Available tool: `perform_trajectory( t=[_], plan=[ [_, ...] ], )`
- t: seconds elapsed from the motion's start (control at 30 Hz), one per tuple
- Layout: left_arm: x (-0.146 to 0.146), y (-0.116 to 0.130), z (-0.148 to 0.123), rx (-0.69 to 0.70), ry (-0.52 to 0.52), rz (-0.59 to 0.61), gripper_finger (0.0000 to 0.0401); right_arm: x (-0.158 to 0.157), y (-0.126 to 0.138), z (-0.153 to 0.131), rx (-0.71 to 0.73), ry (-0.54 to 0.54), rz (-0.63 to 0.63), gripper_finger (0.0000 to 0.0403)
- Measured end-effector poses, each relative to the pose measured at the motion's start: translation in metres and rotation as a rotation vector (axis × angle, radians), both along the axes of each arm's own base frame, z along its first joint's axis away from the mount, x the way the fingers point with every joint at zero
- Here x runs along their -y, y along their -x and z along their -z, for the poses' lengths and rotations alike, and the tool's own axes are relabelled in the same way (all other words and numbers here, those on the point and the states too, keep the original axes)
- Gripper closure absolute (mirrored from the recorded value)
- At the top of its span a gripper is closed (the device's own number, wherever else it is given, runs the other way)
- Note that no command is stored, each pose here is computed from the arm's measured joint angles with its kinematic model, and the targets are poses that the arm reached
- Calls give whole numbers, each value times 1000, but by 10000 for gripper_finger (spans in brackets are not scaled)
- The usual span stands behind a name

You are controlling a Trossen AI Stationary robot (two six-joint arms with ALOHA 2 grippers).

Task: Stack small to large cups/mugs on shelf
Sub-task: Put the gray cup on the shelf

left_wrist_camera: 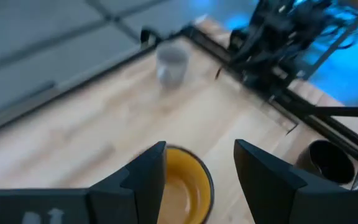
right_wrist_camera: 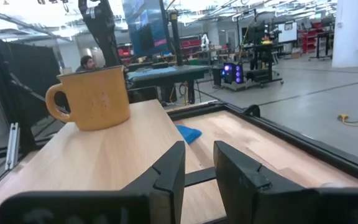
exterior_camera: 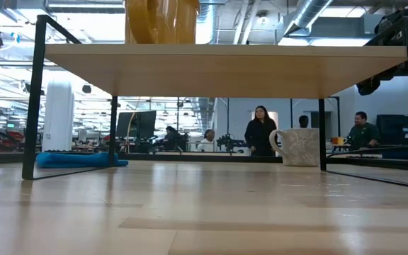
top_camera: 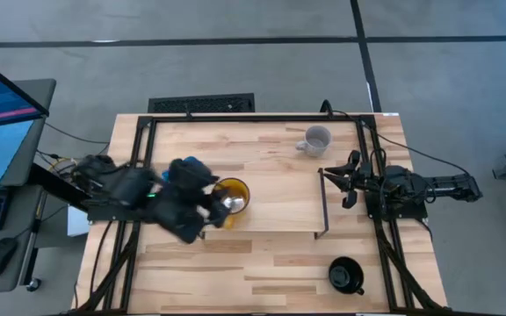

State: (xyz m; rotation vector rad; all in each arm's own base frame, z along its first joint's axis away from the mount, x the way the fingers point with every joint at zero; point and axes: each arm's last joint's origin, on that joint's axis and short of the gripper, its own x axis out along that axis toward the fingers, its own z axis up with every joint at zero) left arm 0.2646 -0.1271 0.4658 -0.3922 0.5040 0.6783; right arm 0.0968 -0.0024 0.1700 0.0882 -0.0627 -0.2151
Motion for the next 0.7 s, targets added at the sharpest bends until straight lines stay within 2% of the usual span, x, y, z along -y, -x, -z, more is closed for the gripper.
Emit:
perform_trajectory(
  t=[0.2,0.37,0.5,0.7],
  plan=[
    [11,26,-13,-34,-172,162,222,0,0,-2,22,6,2,296],
    [13,42,-9,-100,-330,245,222,0,2,-16,163,-2,8,296],
    [1,76,-5,-91,-339,267,222,1,4,-23,244,-9,26,296],
    [-18,126,21,60,-250,296,222,1,5,-25,246,-10,28,296]
  ],
)
